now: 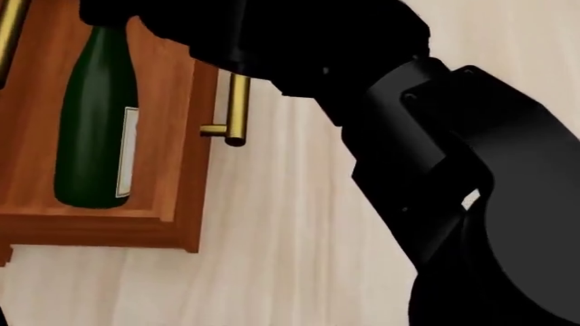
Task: Put the wine bottle in the bottom drawer of the cabinet.
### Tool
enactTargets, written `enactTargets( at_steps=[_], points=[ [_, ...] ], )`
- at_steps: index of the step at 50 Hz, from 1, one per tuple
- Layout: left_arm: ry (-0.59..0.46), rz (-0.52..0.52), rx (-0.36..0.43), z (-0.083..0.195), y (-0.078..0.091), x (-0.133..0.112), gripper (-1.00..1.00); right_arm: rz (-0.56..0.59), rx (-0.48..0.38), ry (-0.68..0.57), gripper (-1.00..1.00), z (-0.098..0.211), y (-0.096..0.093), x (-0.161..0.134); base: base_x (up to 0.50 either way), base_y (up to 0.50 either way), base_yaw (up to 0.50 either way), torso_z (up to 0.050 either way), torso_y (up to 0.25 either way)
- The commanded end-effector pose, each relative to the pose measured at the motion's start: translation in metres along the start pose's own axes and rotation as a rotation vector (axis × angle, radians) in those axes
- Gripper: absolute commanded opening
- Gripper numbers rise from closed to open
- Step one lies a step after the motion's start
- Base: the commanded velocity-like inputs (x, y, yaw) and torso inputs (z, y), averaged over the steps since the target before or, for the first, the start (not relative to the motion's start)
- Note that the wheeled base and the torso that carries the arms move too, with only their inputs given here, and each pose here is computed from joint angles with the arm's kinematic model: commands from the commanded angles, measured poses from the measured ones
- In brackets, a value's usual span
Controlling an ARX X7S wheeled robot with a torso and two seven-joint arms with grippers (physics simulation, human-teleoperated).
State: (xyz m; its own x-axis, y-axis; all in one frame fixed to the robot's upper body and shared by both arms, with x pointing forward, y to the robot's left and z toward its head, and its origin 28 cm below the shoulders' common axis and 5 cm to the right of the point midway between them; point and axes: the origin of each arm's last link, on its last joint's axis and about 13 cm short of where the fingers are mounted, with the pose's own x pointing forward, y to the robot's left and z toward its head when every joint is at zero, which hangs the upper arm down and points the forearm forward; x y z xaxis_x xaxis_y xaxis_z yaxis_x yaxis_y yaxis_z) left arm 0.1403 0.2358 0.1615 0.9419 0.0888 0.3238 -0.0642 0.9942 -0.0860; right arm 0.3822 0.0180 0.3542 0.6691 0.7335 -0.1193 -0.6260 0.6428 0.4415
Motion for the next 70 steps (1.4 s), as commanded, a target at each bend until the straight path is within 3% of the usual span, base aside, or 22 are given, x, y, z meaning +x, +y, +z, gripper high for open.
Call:
enactTargets(
  at_steps=[1,37,70],
  points=[
    [0.002,0.003,-0.001,-0.001,0.001,0.0,1.0,-0.101,-0.081,0.144,-1.0,-0.032,-0.018,0.006,0.0,0.0,0.0,0.007,-0.162],
    [0.005,0.004,-0.014,-0.003,0.001,0.0,1.0,-0.105,-0.114,0.194,-1.0,-0.045,-0.02,0.009,0.0,0.0,0.0,0.005,-0.07],
    [0.014,0.008,-0.027,-0.006,0.003,-0.001,1.0,-0.198,-0.265,0.314,-1.0,-0.069,-0.025,0.01,0.0,0.0,0.0,0.0,-0.003]
  ],
)
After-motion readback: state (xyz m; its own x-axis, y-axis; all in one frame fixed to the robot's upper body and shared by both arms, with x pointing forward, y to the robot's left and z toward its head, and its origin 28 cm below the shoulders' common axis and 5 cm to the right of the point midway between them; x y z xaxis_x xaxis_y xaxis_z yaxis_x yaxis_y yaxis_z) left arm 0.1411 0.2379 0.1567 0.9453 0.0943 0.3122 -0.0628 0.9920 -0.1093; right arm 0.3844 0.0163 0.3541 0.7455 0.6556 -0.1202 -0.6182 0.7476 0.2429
